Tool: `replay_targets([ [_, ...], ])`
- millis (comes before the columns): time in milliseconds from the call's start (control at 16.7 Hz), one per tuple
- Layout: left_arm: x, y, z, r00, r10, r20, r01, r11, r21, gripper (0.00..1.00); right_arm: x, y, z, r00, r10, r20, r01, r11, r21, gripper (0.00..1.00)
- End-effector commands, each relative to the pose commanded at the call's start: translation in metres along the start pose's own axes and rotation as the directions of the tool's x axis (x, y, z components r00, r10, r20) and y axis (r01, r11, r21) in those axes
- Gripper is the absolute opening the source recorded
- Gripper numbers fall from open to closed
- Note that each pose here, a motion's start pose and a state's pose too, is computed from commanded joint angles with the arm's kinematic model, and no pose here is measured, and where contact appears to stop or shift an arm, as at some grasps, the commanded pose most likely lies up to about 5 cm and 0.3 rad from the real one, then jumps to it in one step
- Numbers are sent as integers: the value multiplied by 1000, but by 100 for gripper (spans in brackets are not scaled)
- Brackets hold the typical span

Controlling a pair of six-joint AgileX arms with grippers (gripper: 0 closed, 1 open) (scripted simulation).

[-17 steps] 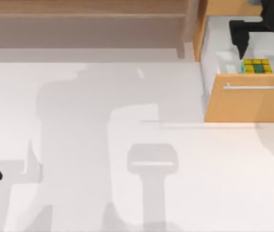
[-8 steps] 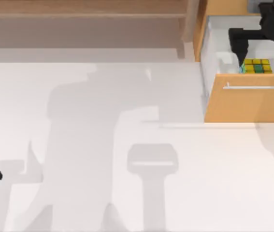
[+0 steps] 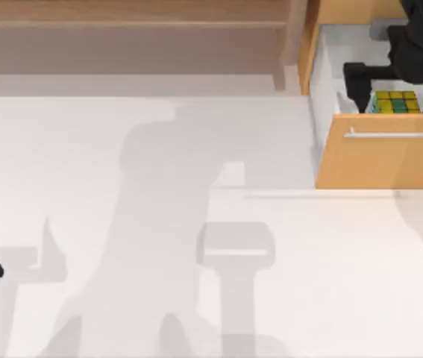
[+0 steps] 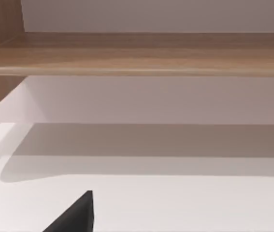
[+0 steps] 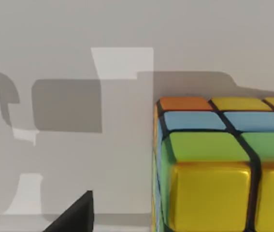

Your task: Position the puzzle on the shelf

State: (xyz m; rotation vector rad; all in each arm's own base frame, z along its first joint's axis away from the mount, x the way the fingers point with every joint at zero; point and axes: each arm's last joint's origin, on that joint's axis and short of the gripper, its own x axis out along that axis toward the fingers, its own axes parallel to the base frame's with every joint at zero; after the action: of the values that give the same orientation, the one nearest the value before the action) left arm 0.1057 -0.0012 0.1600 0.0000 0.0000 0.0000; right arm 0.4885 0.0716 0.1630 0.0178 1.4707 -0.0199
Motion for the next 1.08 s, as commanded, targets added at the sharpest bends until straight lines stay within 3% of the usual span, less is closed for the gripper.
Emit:
replay_targets([
  [180, 0, 0, 0, 1000, 0, 0, 0, 1000, 0, 100, 0, 0, 0, 1000, 0, 0, 0, 1000, 0, 100],
  [960, 0, 0, 0, 1000, 0, 0, 0, 1000, 0, 100, 0, 0, 0, 1000, 0, 0, 0, 1000, 0, 2],
  [1080, 0, 0, 0, 1000, 0, 0, 0, 1000, 0, 100, 0, 0, 0, 1000, 0, 0, 0, 1000, 0, 0],
])
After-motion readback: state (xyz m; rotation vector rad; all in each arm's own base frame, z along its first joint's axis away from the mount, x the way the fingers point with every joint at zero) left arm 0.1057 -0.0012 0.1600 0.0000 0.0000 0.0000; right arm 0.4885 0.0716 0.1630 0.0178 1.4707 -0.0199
